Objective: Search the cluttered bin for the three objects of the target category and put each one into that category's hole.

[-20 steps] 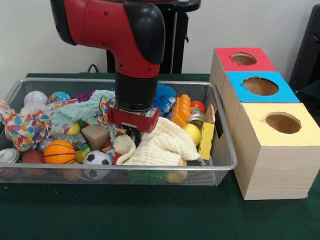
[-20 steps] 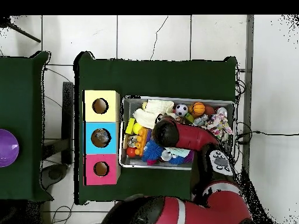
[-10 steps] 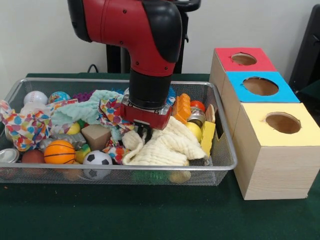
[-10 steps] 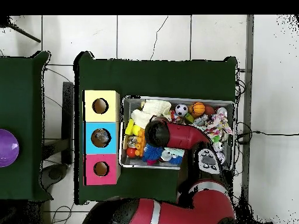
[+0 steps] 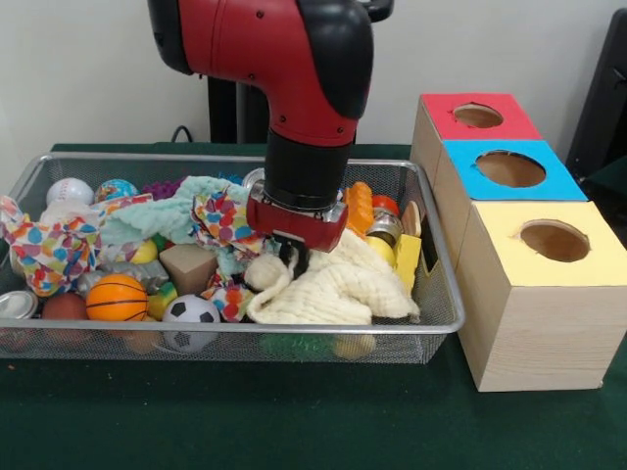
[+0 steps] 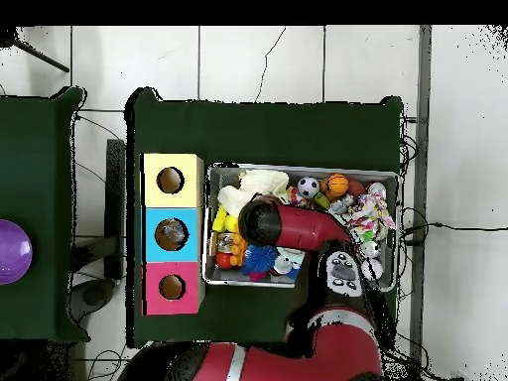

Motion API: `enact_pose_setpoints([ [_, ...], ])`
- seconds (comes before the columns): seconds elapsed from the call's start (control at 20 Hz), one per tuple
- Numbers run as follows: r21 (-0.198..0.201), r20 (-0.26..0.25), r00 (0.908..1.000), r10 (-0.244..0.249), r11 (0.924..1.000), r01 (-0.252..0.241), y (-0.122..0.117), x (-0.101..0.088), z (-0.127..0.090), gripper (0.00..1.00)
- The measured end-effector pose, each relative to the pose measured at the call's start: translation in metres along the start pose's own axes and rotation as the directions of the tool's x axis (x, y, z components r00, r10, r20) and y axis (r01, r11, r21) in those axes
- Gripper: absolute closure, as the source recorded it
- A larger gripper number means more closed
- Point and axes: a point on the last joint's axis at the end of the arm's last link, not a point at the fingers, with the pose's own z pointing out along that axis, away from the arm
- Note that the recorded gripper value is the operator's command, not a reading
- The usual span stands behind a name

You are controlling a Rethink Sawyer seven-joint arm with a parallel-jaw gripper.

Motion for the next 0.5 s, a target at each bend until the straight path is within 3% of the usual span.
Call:
enact_pose_setpoints([
  [0.15, 0.034, -0.016, 0.9996, -0.022, 0.9992, 0.022, 0.006, 0.001, -0.009, 1.0],
  [0.2, 0.071, -0.041, 0.9979, -0.05, 0.9961, 0.053, 0.011, 0.004, -0.018, 1.0],
  [0.3, 0.104, -0.068, 0.995, -0.073, 0.9913, 0.08, 0.016, 0.008, -0.026, 1.0],
  [0.35, 0.157, -0.115, 0.9878, -0.104, 0.98, 0.122, 0.025, 0.014, -0.041, 1.0],
  [0.5, 0.214, -0.16, 0.9786, -0.13, 0.9632, 0.163, 0.034, 0.019, -0.061, 1.0],
])
